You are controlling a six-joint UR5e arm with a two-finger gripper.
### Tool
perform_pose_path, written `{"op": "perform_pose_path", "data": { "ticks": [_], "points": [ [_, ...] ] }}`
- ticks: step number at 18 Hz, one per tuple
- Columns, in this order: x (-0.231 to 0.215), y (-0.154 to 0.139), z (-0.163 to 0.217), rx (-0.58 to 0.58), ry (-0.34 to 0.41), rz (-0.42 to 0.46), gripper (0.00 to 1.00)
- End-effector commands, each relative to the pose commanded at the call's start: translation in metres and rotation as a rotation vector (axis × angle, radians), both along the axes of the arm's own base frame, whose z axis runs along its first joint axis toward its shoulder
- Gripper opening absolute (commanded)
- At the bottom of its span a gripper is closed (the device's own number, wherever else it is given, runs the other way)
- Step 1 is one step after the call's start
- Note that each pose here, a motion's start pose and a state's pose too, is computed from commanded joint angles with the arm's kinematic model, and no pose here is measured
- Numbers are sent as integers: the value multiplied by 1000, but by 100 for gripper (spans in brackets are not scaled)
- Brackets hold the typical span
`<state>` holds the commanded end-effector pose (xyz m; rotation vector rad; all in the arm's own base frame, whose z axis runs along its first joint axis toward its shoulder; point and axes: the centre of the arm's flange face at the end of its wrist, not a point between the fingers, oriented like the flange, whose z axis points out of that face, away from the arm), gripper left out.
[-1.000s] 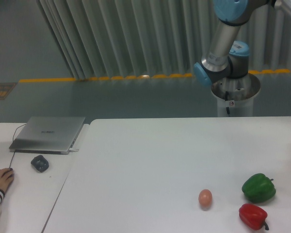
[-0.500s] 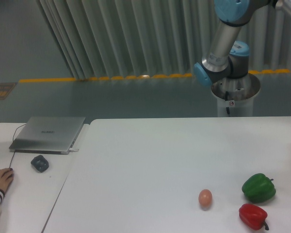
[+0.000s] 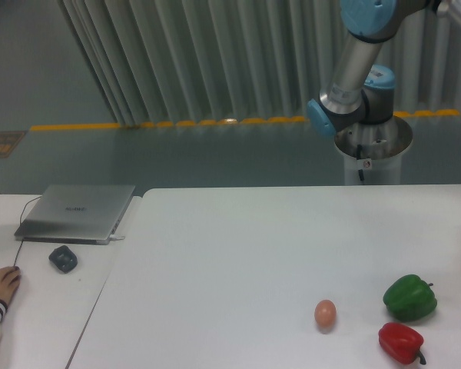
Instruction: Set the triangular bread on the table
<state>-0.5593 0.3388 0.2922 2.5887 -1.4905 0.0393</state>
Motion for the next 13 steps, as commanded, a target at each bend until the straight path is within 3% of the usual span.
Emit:
{"op": "perform_pose_path", "data": {
  "ticks": [3,4,13],
  "points": [
    [-2,1,8,0,1,15,19],
    [-1,1,12,-2,-5,30,4],
    [-8,7,56,6,-36,43,2]
  ]
}}
